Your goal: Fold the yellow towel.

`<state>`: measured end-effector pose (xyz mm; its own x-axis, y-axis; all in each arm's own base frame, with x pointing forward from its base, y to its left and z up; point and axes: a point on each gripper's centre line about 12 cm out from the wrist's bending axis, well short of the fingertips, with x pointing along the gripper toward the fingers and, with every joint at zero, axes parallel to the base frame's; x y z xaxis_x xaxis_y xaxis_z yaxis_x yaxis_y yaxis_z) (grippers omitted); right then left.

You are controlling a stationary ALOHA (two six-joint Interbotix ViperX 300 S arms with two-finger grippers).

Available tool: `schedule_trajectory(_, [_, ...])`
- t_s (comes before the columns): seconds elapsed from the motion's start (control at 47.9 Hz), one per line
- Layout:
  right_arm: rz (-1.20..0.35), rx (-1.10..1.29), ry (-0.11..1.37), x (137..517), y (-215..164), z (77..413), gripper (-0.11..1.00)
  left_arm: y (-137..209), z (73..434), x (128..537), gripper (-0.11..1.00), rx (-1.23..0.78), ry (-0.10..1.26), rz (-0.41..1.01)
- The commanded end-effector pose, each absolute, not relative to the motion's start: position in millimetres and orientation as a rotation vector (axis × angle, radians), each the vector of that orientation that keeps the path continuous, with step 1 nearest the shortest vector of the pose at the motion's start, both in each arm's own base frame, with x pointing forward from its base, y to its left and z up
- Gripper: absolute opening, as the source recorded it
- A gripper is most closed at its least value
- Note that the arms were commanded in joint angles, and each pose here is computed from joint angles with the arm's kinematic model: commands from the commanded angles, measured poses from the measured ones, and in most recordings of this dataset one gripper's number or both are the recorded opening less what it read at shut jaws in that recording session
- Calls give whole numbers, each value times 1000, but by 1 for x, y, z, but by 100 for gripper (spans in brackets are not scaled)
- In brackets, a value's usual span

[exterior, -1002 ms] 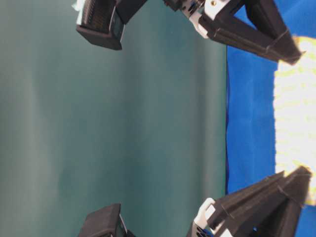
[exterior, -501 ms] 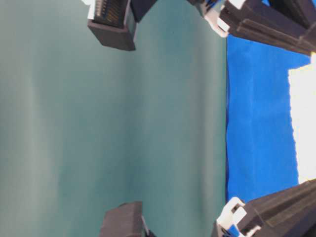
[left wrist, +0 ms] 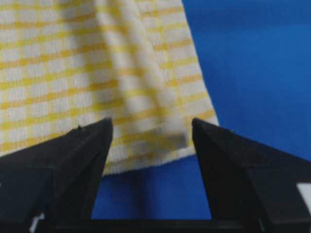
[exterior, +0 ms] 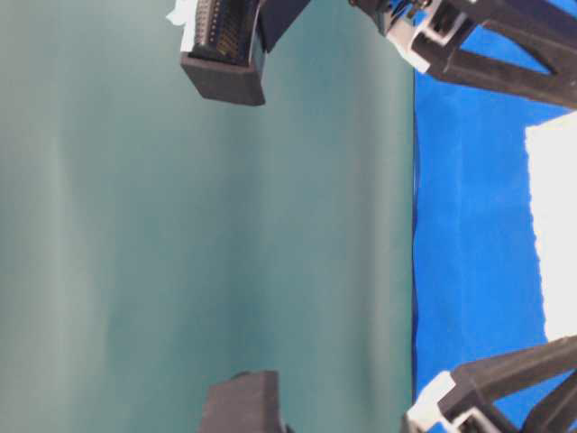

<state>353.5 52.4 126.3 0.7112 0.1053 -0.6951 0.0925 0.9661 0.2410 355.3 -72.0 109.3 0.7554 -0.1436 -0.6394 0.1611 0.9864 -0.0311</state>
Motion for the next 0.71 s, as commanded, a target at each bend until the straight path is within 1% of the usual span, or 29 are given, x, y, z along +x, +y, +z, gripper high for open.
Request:
schedule_trajectory(0.0, [27,275,719,358,56,151,72,-73,133,354,55,27,658,-174])
schedule_trajectory(0.042, [30,273,710,355,56,158,73,-72,141,351,53,25,661,-175])
schedule_trajectory(0.125, [36,270,691,348,55,175,70,-71,155,343,50,24,663,-178])
schedule_trajectory(0.188, [39,266,684,342,54,185,68,-69,165,335,49,21,657,-179])
schedule_trajectory(0.251, [43,260,671,335,53,195,68,-68,176,327,49,23,634,-182])
schedule_trajectory(0.48, [47,229,631,298,43,219,68,-59,208,283,49,10,515,-187])
schedule_trajectory(0.689, [48,216,540,257,33,238,68,-50,228,240,49,-4,379,-191])
